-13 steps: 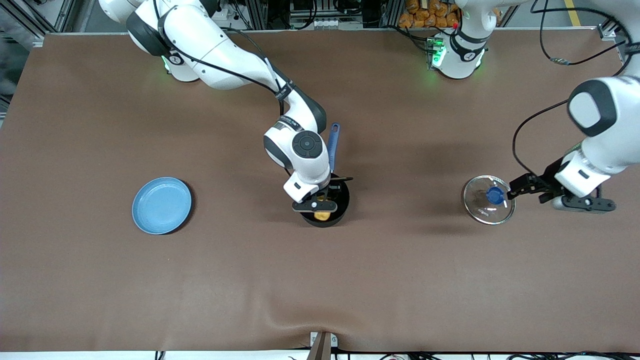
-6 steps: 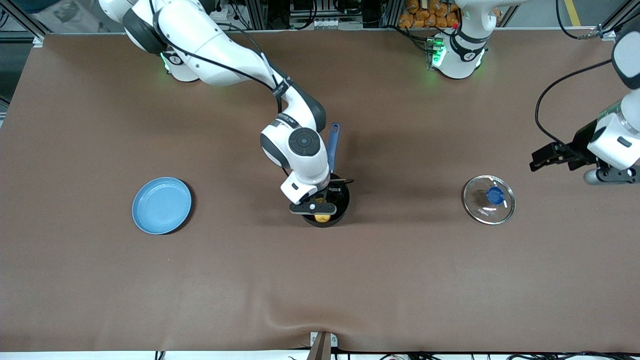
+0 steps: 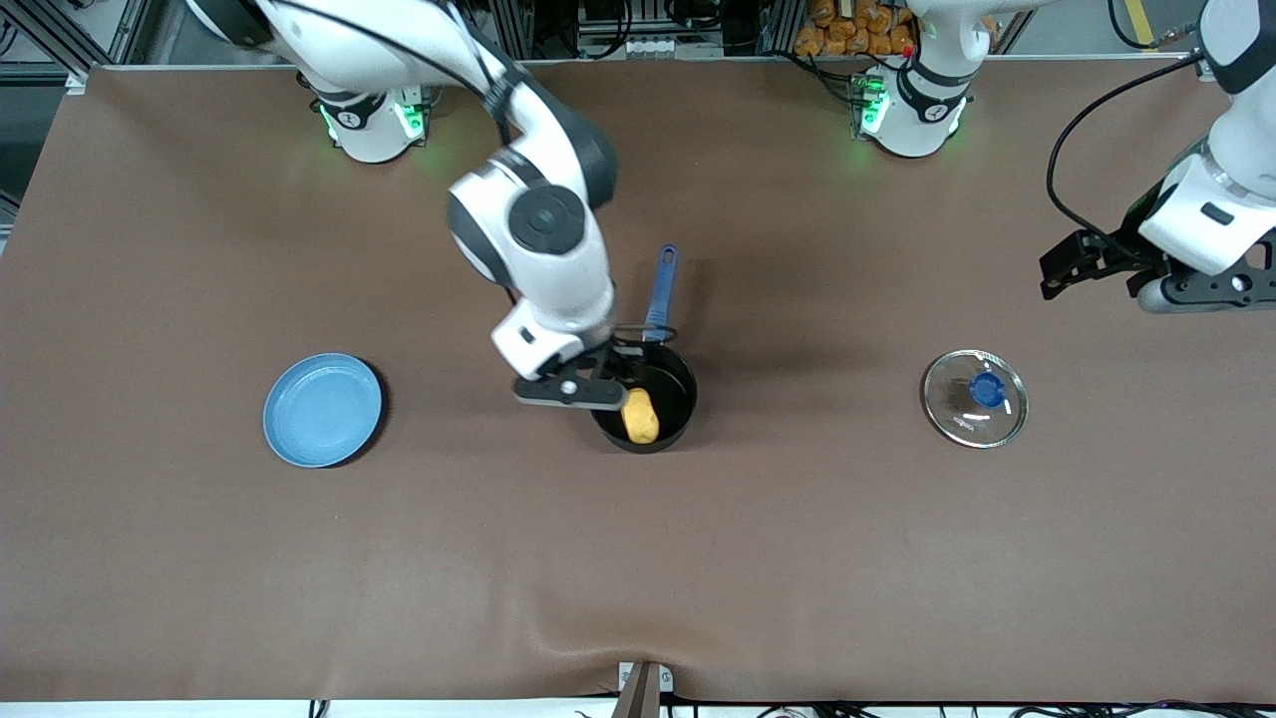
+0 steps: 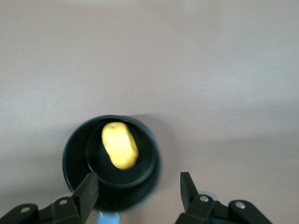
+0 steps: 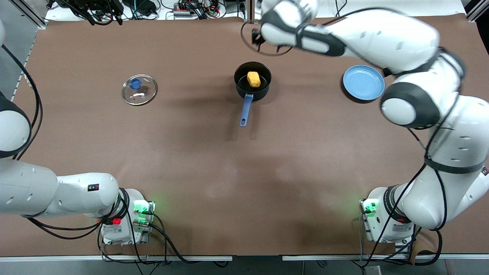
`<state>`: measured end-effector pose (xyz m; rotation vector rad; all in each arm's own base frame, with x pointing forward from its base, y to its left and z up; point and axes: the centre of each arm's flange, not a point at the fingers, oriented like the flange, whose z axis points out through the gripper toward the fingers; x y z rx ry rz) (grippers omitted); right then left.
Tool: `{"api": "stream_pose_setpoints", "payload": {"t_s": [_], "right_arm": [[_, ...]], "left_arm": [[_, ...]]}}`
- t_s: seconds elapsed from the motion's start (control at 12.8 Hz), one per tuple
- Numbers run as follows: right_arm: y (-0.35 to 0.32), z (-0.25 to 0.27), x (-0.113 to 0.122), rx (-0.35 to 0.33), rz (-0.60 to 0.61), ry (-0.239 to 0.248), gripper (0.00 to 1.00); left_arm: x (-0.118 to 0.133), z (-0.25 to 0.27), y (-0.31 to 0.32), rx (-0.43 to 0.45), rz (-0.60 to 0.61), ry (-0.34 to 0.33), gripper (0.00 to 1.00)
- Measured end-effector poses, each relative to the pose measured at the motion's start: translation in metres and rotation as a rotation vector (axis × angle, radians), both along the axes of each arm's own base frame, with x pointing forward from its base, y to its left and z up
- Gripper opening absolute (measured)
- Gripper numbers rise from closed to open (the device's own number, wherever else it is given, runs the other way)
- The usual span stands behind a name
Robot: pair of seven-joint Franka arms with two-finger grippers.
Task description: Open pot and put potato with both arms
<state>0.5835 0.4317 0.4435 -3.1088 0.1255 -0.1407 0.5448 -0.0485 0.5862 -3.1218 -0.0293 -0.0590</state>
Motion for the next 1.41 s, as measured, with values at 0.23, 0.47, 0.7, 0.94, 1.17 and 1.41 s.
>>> {"api": "stream_pose_setpoints", "payload": {"t_s": [0.23, 0.47, 0.7, 0.94, 1.17, 1.41], "right_arm": [[-0.078, 0.095, -0.005, -0.011, 0.014, 0.041, 0.95], [-0.168, 0.167, -0.015, -0.024, 0.010, 0.076, 1.00], [-0.247, 0.212, -0.028, -0.043, 0.012, 0.090, 1.00], [-0.292, 0.236, -0.039, -0.056, 0.055, 0.095, 1.00], [-0.362, 0.230, -0.030, -0.066, 0.116, 0.125, 1.00], [-0.425, 0.211, -0.026, -0.006, 0.082, 0.184, 1.00]], "left_arm": [[-0.007, 0.020, 0.004, 0.003, 0.008, 0.026, 1.00], [-0.009, 0.028, 0.004, 0.004, 0.009, 0.030, 1.00], [-0.010, 0.027, 0.004, 0.004, 0.009, 0.041, 1.00], [-0.009, 0.025, 0.004, 0.004, 0.009, 0.044, 1.00], [-0.008, 0.024, 0.004, 0.003, 0.009, 0.047, 1.00], [-0.008, 0.024, 0.004, 0.003, 0.008, 0.048, 1.00]]}}
